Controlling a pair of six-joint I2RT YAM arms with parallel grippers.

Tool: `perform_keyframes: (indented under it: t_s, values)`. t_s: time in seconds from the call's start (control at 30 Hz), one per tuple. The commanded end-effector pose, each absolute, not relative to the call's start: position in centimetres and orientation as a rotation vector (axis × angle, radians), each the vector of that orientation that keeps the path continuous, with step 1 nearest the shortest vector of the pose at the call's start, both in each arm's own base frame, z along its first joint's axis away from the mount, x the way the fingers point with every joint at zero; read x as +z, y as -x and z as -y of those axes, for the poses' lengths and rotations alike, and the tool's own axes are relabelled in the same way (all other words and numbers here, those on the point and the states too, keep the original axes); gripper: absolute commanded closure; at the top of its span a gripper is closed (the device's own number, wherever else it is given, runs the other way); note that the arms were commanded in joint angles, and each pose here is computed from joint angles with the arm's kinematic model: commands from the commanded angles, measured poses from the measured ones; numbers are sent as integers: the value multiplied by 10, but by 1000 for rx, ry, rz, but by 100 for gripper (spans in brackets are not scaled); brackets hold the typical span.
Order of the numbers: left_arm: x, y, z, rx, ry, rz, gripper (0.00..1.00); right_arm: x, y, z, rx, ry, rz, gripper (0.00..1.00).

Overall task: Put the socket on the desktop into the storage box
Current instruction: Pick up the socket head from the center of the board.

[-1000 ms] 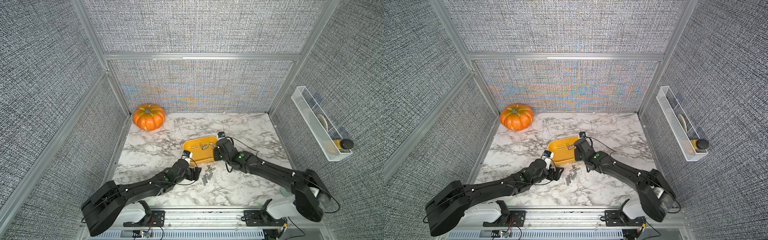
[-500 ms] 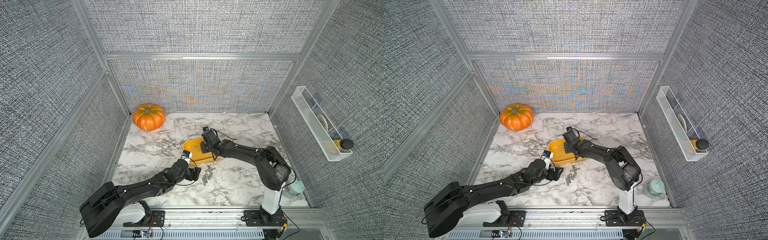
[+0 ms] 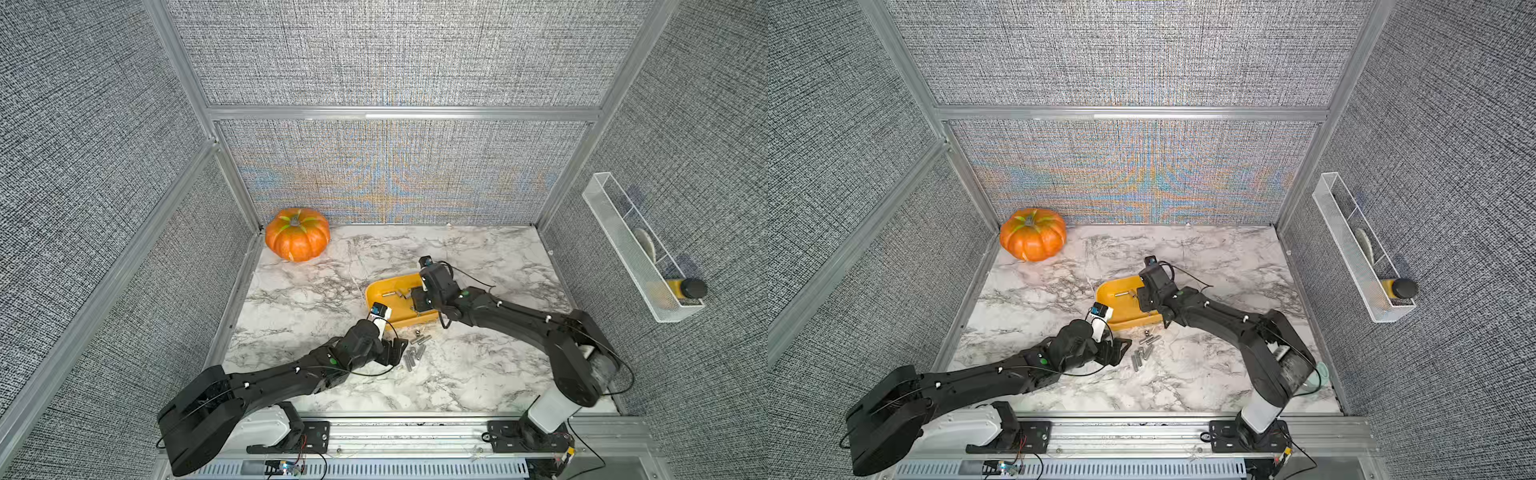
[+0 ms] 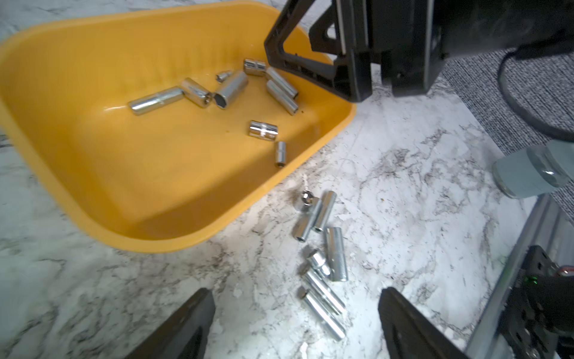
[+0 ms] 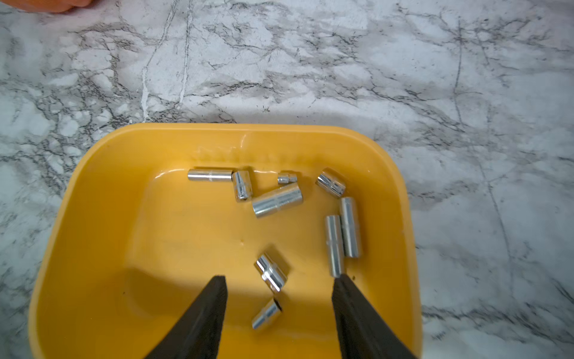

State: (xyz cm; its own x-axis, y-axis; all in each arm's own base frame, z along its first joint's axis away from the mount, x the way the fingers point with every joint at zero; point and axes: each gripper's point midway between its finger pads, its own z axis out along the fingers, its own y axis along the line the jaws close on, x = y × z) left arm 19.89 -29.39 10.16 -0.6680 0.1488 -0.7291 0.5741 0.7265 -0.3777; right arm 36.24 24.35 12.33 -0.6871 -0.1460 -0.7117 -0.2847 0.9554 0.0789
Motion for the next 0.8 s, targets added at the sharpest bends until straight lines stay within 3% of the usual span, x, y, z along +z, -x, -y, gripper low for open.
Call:
perform_keyframes:
  t_s: [0.0,0.27,0.57,0.77]
  values:
    - [105,-186,312,-762,-618,-2227,23,139,-353,-220,261,233,-2293,41]
    - [84,-160,352,-633,-759,-2320,34,138,-314,-139,525,12,-2248,46]
    - [63,-173,366,-431,-811,-2394,66,112,-300,-92,423,-189,-2214,50]
    - [49,-184,368,-284,-810,-2426,68,110,-298,-88,413,-205,-2200,50]
